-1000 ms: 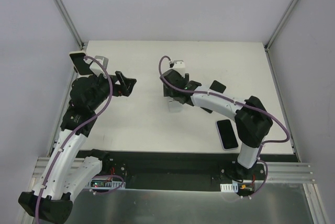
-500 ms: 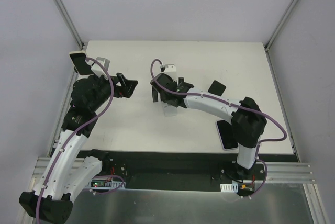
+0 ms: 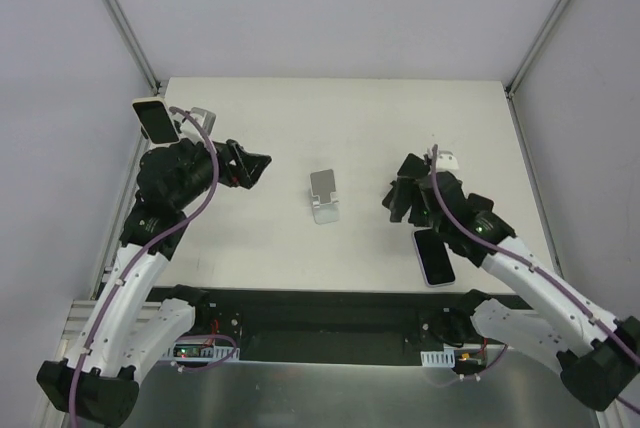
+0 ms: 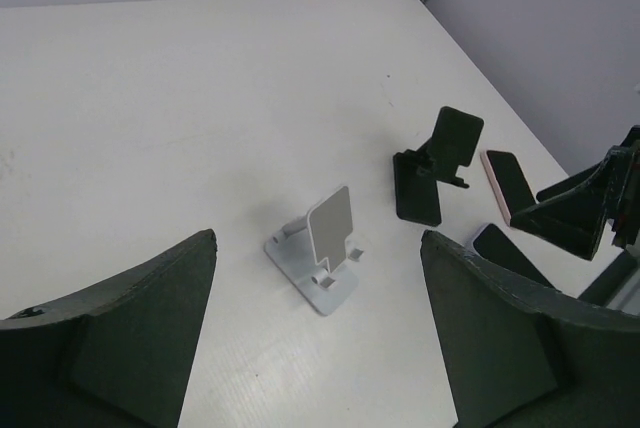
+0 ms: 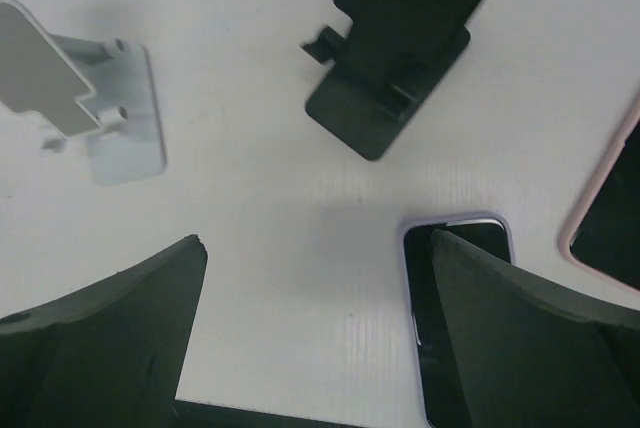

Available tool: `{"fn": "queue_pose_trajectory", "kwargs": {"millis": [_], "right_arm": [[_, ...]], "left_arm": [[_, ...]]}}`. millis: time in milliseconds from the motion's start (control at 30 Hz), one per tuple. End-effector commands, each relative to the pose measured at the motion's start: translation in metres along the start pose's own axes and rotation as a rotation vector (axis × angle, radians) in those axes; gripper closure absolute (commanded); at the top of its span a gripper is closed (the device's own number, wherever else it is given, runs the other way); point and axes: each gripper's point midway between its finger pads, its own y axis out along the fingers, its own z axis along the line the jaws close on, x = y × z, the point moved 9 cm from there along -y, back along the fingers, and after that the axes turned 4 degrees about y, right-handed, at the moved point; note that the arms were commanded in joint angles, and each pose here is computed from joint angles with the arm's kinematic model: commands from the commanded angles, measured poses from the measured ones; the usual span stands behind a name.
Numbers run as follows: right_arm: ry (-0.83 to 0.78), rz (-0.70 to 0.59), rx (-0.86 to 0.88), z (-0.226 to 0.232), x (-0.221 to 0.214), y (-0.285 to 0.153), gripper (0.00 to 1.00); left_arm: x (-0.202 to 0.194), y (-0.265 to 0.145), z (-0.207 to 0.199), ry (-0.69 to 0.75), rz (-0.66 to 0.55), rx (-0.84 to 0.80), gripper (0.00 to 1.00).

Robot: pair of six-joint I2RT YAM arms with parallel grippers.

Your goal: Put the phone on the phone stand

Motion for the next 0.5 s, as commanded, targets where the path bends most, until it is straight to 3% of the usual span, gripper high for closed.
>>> {"fn": "queue_pose_trajectory", "kwargs": {"millis": [0,67,200,233,333,400,467], "right_arm": [[0.063,0.035,0.061,-0.022,-0.026,-0.011,0.04],[0.086,-0.001,0.067,-0.024,-0.023,-0.016,0.04],[0.097,-0.017,0.086,-0.018,-0.013,-0.020,0.04],[0.102,-0.019,0.098,-0.016,-0.012,-0.019,0.04],[0.104,-0.032,0.152,-0.010,-0.008,-0.017,0.04],[0.091,-0.025,0.173,-0.009,-0.007,-0.022,0.04],[0.089,-0.029,0.195,-0.010,-0.007,-0.031,0.04]], "left_arm": [[-0.008,0.030,-0.003,-0.083,0.130,-0.155,0.23],[-0.017,0.043,-0.001,-0.151,0.215,-0.134,0.27],[-0.036,0.066,-0.017,-0.190,0.366,0.046,0.16],[-0.042,0.068,-0.016,-0.161,0.356,0.157,0.15],[-0.063,0.075,-0.042,-0.109,0.371,0.241,0.12],[-0.073,0.083,-0.064,-0.154,0.395,0.264,0.11],[-0.084,0.093,-0.068,-0.196,0.395,0.405,0.09]]}}
